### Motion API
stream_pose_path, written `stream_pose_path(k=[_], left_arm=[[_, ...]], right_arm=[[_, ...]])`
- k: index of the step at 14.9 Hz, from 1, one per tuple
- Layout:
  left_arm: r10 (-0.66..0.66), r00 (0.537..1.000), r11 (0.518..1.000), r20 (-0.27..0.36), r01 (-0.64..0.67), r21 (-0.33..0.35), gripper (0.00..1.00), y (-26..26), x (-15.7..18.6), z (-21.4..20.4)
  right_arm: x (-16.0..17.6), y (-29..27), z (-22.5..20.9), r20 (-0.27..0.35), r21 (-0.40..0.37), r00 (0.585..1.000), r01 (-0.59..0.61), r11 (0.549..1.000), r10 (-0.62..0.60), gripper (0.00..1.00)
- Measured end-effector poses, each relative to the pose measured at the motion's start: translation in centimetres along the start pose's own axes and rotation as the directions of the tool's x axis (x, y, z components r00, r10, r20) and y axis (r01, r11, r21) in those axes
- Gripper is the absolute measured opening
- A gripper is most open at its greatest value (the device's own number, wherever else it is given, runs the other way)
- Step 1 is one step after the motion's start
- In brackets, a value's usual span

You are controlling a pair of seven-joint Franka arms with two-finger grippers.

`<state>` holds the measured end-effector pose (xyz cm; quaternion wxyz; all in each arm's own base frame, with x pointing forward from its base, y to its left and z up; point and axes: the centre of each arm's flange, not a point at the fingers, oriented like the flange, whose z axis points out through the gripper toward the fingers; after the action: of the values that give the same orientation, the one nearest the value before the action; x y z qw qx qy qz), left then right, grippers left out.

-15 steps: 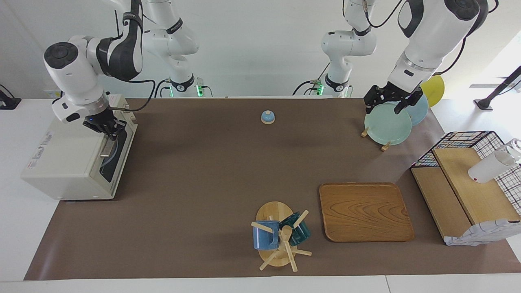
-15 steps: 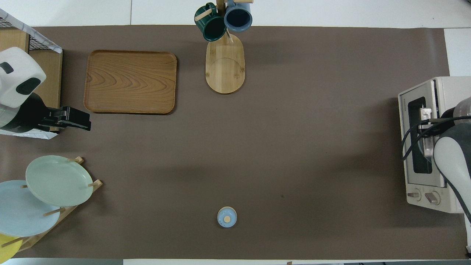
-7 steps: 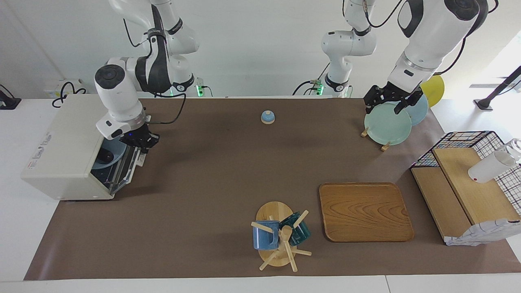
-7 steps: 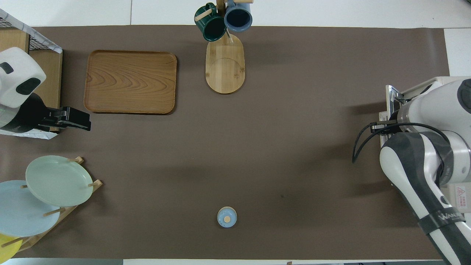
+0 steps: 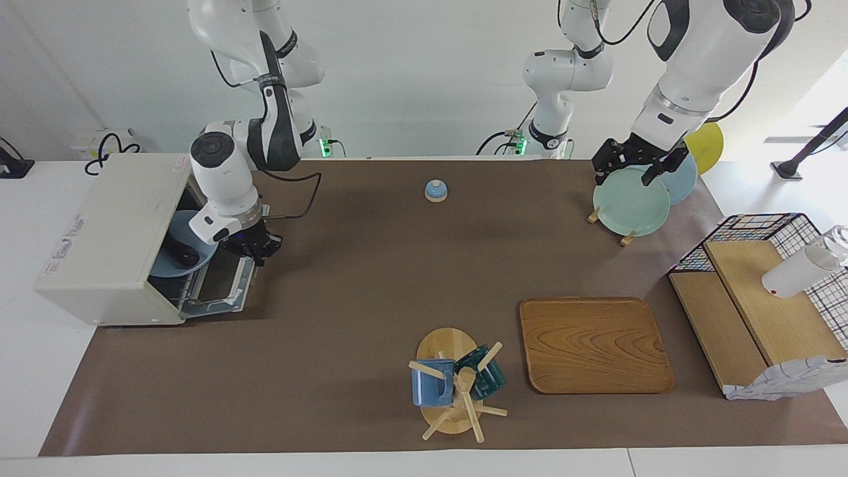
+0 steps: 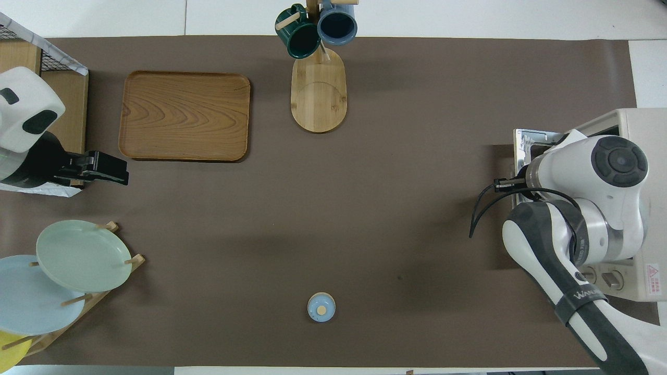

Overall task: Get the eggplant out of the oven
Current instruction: 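Pull the oven door open with the right gripper, swinging it down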

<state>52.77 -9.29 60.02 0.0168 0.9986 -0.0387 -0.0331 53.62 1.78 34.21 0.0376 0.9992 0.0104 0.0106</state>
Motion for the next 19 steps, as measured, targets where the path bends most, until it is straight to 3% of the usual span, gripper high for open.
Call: stream_pose_path(k=[9,14,16,19], left_arm=[[0.0,1.0,1.0,0.0,0.0,0.0,1.0,0.0,0.0,0.0],[0.0,1.0,1.0,0.0,0.0,0.0,1.0,0.0,0.0,0.0],[0.0,1.0,1.0,0.0,0.0,0.0,1.0,0.0,0.0,0.0],[0.0,1.0,1.0,0.0,0.0,0.0,1.0,0.0,0.0,0.0]], right_arm=[[0.0,-0.3,2.3,0.001,0.024,0.999,-0.051,0.998,0.051,0.01],[-0.2,-4.1,4.2,-0.014,0.028,0.996,-0.087,0.996,0.087,0.01],[0.3,-5.4,3.2,0.001,0.023,0.996,-0.084,0.996,0.084,0.01],[1.9,-4.8,-1.1,0.075,0.0,0.992,-0.098,0.995,0.097,0.01]])
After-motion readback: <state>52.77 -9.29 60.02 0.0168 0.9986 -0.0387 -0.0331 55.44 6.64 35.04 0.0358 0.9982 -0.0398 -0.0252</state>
